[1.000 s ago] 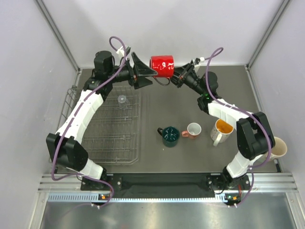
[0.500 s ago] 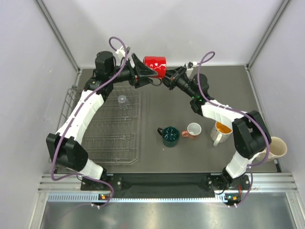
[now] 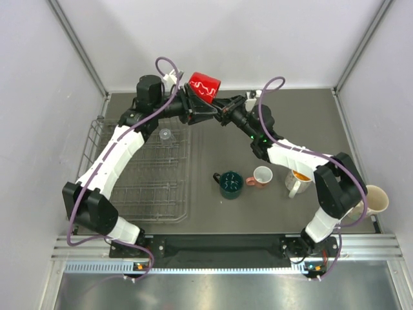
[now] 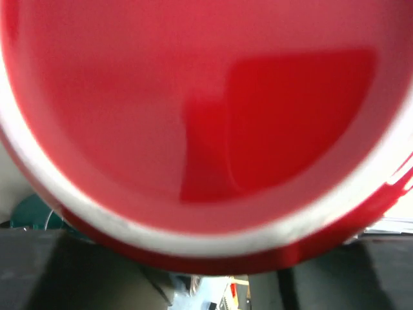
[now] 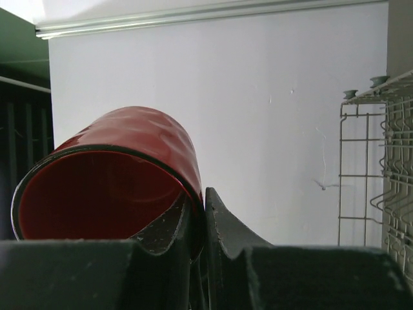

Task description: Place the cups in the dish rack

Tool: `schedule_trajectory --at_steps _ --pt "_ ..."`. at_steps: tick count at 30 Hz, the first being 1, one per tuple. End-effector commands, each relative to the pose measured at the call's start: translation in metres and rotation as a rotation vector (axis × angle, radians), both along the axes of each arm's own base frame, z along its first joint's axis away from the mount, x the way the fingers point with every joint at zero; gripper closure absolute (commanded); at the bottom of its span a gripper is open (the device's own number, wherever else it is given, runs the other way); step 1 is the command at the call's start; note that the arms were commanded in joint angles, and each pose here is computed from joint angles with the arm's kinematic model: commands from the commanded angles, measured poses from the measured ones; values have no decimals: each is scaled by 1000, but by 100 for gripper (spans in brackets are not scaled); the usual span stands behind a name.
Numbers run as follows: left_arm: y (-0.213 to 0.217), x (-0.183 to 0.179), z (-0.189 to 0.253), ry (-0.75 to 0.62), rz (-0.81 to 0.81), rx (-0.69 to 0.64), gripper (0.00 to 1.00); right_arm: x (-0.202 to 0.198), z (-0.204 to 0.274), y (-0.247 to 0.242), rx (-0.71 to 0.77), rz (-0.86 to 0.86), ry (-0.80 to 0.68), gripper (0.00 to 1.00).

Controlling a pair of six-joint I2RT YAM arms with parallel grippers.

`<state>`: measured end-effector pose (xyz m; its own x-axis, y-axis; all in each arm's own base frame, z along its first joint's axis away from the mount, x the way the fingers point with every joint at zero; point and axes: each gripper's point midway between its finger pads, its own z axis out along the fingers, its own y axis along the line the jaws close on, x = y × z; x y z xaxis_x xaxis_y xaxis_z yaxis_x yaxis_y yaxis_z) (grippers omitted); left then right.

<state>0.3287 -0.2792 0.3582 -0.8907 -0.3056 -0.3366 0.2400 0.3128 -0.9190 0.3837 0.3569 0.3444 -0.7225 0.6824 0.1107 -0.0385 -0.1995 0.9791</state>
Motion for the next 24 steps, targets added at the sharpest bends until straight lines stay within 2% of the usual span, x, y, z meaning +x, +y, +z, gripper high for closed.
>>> schedule_trajectory --at_steps 1,4,6,7,9,14,16,18,21,24 --pt "-2 -5 17 -67 4 -26 58 -49 68 8 114 78 -142 100" --pt "-2 -4 19 -65 10 -32 75 -59 65 10 118 103 -143 100" --pt "-1 -5 19 -63 16 -29 78 -67 62 6 131 105 -148 100" --pt "0 -7 19 -57 14 -24 76 -68 61 4 132 101 -147 100" --pt "2 -13 13 -31 14 -7 64 -72 58 -4 117 98 -158 100" --pt "9 -29 4 3 24 -4 48 -75 66 -19 79 132 -225 100" --pt "11 -34 1 23 29 0 38 -77 75 -26 61 129 -254 100" --pt "16 -41 5 -13 44 5 31 -81 81 -31 56 122 -287 100" --pt "21 -44 13 -45 79 -7 29 -88 88 -37 94 122 -301 100" --pt "22 -45 25 -78 95 -35 33 -92 85 -38 84 132 -287 100"
